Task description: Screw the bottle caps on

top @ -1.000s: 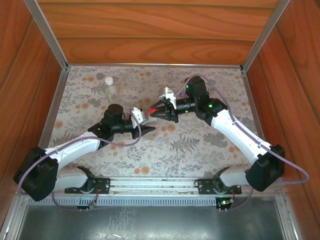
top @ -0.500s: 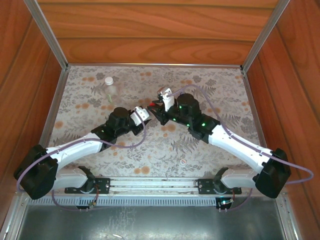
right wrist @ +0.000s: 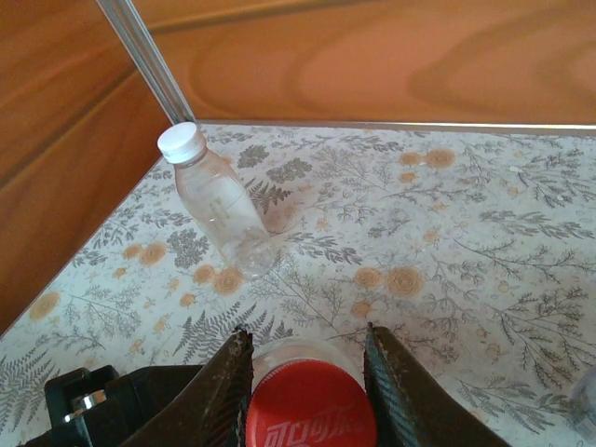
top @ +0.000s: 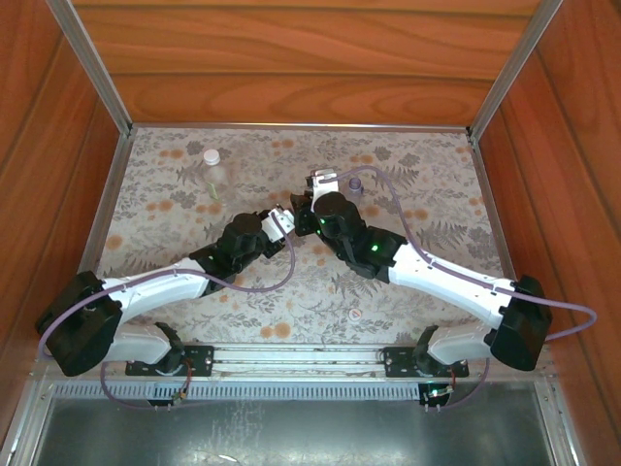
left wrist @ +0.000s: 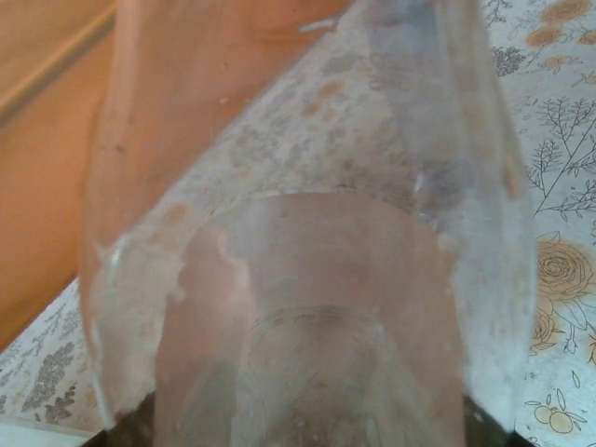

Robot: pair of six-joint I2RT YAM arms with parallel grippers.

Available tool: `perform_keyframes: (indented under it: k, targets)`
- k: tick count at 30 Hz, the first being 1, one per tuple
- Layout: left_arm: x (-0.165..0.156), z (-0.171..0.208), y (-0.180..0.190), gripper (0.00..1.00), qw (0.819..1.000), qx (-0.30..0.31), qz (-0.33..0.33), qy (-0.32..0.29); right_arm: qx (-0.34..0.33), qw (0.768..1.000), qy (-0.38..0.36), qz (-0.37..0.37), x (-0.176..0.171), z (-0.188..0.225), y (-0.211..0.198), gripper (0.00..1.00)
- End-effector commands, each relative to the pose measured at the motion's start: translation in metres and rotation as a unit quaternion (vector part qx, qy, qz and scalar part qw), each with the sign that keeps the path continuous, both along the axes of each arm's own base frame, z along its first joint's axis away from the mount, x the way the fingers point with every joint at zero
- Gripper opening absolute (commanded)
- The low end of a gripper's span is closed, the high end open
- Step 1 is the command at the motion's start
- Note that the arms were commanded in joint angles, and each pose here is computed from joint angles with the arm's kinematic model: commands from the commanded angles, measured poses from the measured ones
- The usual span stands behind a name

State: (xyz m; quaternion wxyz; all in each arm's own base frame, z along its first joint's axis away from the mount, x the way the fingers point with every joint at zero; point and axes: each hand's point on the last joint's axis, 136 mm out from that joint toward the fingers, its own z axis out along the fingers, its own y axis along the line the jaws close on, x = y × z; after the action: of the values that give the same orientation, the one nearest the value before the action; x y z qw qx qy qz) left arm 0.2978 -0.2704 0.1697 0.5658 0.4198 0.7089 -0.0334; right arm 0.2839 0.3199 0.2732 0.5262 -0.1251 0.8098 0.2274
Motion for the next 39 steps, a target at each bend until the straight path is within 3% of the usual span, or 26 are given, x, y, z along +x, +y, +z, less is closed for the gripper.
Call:
perform_keyframes:
  k: [1, 4, 7, 11, 16, 27, 34, 39]
  targets:
    - [-0.003, 0.025, -0.014, 0.40, 0.999, -0.027, -0.034, -0.030, -0.023, 0.998, -0.046, -0.043, 0.022, 0.016, -0.020, 0.18]
    - [-0.010, 0.020, -0.016, 0.40, 0.995, -0.069, -0.077, 0.014, -0.017, 0.995, -0.072, 0.068, 0.010, 0.031, -0.001, 0.39]
    - [-0.022, 0.020, -0.018, 0.41, 0.980, -0.123, -0.138, 0.069, -0.004, 0.976, -0.096, 0.194, -0.010, 0.045, 0.004, 0.54]
    - [-0.047, 0.022, -0.028, 0.41, 0.956, -0.153, -0.223, 0.113, 0.011, 0.939, -0.120, 0.322, -0.036, 0.059, -0.002, 0.59]
    - [-0.070, 0.031, -0.038, 0.41, 0.922, -0.187, -0.297, 0.163, 0.011, 0.910, -0.122, 0.396, -0.052, 0.067, -0.011, 0.62]
    - [-0.075, 0.038, -0.041, 0.41, 0.910, -0.196, -0.321, 0.176, 0.015, 0.879, -0.086, 0.468, -0.067, 0.052, -0.001, 0.58]
    - [-0.085, 0.037, -0.044, 0.41, 0.894, -0.199, -0.352, 0.194, 0.024, 0.865, -0.059, 0.498, -0.072, 0.044, 0.004, 0.35]
    - [-0.076, 0.034, -0.041, 0.41, 0.906, -0.195, -0.326, 0.186, 0.021, 0.868, -0.055, 0.493, -0.069, 0.042, 0.005, 0.20]
